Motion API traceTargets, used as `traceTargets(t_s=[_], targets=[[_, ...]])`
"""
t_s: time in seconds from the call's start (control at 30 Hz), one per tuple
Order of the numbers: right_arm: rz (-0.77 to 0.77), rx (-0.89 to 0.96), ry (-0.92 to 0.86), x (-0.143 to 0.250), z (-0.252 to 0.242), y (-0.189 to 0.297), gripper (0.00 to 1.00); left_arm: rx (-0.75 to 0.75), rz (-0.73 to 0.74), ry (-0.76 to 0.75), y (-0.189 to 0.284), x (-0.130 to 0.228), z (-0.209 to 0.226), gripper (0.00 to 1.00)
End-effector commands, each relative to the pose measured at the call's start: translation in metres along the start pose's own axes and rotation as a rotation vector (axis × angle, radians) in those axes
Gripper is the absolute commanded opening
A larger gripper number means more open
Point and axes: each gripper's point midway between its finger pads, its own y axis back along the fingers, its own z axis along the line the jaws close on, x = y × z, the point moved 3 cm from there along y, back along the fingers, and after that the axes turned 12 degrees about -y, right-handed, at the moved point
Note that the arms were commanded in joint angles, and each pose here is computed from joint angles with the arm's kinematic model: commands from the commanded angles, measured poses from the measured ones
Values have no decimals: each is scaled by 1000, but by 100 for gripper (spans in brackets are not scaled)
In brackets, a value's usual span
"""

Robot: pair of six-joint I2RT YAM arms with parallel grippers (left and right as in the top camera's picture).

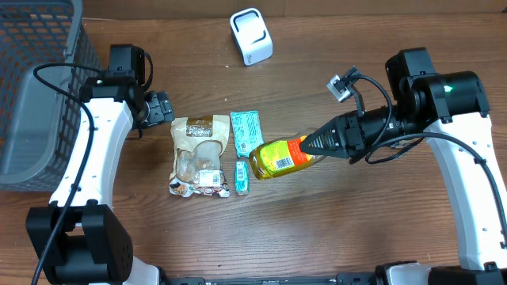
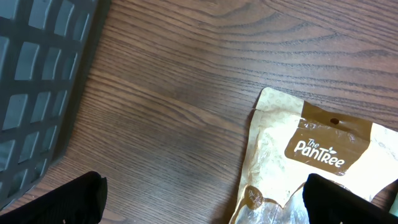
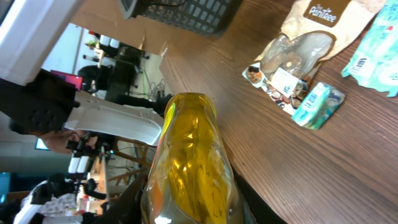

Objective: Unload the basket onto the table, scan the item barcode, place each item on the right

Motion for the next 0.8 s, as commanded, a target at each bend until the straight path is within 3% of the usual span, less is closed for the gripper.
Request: traceTargets(t_s=[0.0, 0.27, 0.57, 0.77], targets=[[-25, -71, 54, 3, 25, 4, 4, 0, -24, -15, 5, -6, 0, 100], [-43, 200, 0, -7, -19, 4, 4, 0, -24, -15, 5, -6, 0, 100], [-79, 375, -65, -16, -76, -6, 4, 0, -24, -15, 5, -6, 0, 100], [-139, 503, -46, -34, -74, -17, 4, 1, -24, -15, 5, -6, 0, 99]])
